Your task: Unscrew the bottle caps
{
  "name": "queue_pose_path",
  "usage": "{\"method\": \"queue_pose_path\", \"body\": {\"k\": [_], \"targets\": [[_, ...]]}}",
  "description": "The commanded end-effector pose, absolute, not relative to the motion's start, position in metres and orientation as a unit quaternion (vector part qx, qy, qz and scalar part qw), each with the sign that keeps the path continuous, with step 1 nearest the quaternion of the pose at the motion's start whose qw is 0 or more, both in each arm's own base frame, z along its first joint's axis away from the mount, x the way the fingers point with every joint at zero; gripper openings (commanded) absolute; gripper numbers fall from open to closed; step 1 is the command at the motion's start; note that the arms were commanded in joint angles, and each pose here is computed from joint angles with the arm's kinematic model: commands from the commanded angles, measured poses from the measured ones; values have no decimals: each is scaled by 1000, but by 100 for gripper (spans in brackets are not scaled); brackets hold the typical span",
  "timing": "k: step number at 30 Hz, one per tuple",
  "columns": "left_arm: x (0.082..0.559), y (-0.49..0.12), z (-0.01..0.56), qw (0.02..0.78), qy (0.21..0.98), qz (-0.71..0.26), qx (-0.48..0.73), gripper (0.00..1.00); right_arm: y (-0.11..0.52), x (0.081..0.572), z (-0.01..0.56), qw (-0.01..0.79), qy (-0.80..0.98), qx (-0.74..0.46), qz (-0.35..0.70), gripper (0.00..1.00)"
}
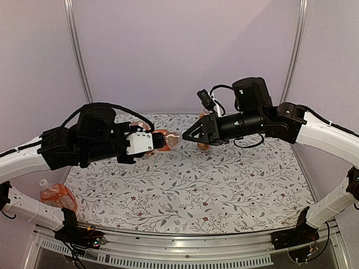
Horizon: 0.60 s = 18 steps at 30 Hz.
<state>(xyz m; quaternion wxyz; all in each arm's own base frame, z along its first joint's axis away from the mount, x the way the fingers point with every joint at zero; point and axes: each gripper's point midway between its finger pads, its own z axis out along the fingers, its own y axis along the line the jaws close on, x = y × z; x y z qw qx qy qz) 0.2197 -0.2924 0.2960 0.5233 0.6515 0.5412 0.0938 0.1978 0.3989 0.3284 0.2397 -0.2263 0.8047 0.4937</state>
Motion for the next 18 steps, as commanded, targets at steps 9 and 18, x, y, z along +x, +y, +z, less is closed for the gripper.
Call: {"method": "queue_pose_path", "body": {"k": [9, 18], "targets": [[210, -303, 303, 546, 524, 72, 649, 26, 402, 196, 328, 237, 805, -232, 492, 14], [176, -307, 293, 491, 545, -37, 678, 26, 395, 178, 337, 274, 782, -318, 461, 0]]}}
